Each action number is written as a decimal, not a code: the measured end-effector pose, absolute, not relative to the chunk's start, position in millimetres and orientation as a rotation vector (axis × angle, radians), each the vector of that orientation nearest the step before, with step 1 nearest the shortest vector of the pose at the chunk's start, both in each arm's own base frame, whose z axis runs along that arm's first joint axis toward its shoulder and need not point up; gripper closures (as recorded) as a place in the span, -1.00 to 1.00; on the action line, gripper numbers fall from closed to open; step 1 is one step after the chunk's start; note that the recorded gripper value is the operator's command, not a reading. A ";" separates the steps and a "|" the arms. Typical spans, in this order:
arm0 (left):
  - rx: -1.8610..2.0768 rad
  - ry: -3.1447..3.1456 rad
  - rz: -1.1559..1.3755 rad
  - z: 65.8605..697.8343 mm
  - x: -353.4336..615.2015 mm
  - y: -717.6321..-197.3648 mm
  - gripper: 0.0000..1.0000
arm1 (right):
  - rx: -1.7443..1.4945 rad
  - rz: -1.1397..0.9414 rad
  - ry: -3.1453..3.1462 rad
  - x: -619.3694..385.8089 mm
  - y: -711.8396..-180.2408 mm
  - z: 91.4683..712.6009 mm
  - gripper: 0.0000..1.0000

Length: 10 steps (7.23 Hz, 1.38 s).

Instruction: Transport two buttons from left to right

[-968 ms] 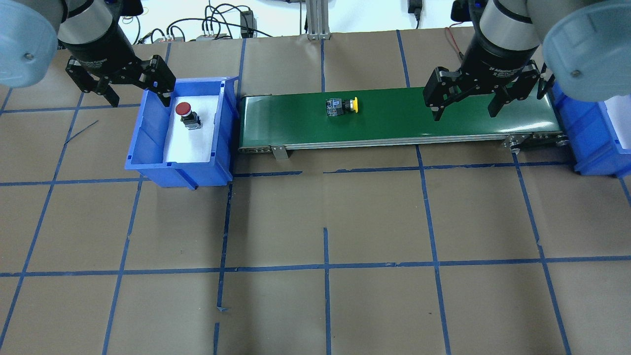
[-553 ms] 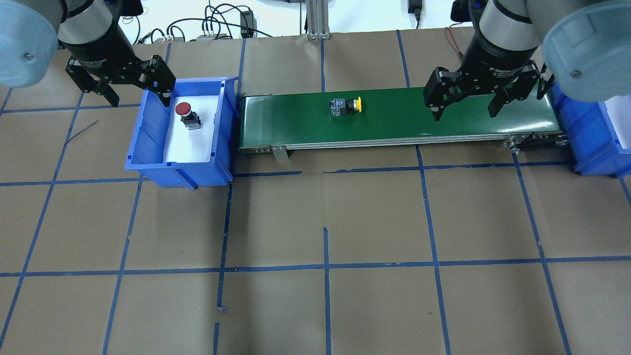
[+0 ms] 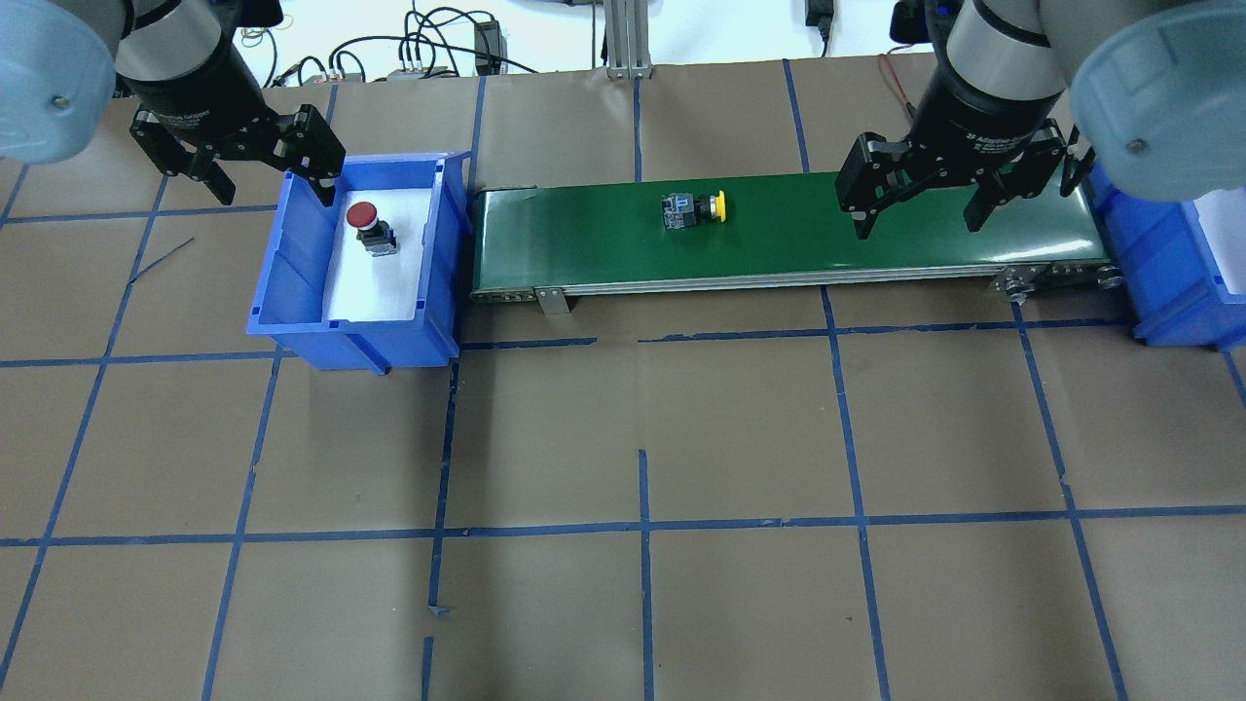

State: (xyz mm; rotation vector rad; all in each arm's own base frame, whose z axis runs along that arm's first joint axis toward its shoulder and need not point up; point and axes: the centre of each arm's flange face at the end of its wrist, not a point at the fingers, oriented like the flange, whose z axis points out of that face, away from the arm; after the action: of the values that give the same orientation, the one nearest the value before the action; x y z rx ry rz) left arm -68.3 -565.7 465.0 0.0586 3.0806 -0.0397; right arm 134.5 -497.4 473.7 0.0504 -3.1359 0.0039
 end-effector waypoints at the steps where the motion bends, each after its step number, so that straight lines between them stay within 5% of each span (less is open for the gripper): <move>1: 0.066 3.091 -0.088 464.6 -66.2 -571.8 -1.00 | 0.050 0.007 -3.137 134.7 -497.3 474.6 -1.00; 7: 0.071 3.102 -0.163 458.4 -65.4 -580.8 -1.00 | 0.054 0.004 -3.133 135.3 -497.0 474.1 -1.00; 10: 0.157 3.102 -0.120 428.0 -44.5 -688.5 -1.00 | 0.052 0.004 -3.131 132.6 -497.8 473.9 -1.00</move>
State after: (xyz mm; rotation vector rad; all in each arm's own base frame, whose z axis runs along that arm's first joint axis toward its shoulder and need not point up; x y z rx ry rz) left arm -44.5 -688.5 428.0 0.1572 3.1022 -0.1205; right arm 132.6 -497.8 473.9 0.0517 -3.1305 0.0035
